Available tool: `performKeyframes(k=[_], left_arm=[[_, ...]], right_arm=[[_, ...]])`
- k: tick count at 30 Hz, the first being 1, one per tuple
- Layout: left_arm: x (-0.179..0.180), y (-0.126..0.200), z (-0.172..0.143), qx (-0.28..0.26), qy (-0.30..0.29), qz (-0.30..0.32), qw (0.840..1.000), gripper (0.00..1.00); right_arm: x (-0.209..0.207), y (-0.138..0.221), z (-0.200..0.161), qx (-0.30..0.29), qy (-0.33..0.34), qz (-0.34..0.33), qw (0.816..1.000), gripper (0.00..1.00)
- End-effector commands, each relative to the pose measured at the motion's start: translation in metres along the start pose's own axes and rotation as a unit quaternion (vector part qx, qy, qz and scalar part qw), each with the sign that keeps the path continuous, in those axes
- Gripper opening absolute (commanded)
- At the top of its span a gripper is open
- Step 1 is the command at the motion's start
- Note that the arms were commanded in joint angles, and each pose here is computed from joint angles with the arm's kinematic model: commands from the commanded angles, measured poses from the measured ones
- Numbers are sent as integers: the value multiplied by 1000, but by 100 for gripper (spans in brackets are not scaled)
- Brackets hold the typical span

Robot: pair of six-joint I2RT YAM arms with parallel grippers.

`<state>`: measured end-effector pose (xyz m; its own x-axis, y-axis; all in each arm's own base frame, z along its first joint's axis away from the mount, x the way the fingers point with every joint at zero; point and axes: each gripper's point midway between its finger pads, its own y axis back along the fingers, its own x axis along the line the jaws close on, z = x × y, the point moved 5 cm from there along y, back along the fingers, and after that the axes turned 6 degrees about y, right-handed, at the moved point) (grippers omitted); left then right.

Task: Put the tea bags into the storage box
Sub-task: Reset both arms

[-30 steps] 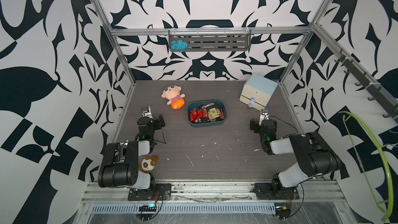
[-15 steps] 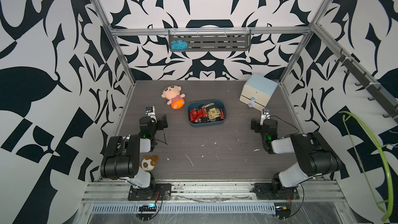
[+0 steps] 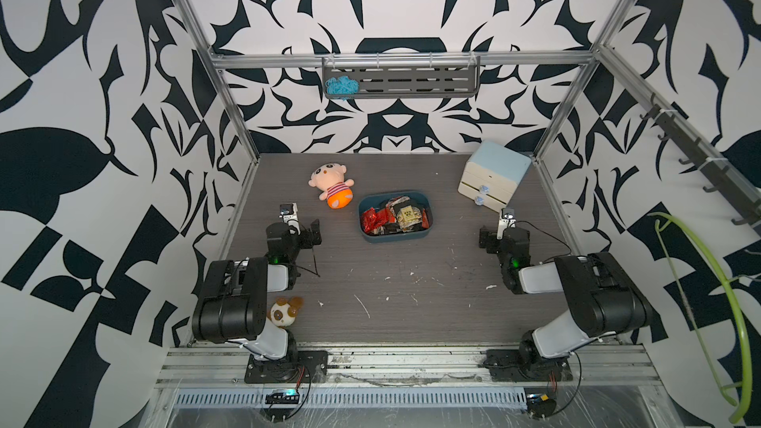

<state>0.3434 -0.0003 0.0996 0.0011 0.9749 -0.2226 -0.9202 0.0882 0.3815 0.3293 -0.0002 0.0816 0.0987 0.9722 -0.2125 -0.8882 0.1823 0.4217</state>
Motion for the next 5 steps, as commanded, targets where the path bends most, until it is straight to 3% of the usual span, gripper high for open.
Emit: performKeyframes(k=[1, 5], left_arm=[[-4, -2, 6, -8, -6, -10, 1000, 100], [-3, -2, 7, -9, -6, -9, 1000, 100]], right_arm=[[-3, -3, 18, -27, -15, -3, 1000, 100], [-4, -2, 17, -26, -15, -2, 1000, 99]])
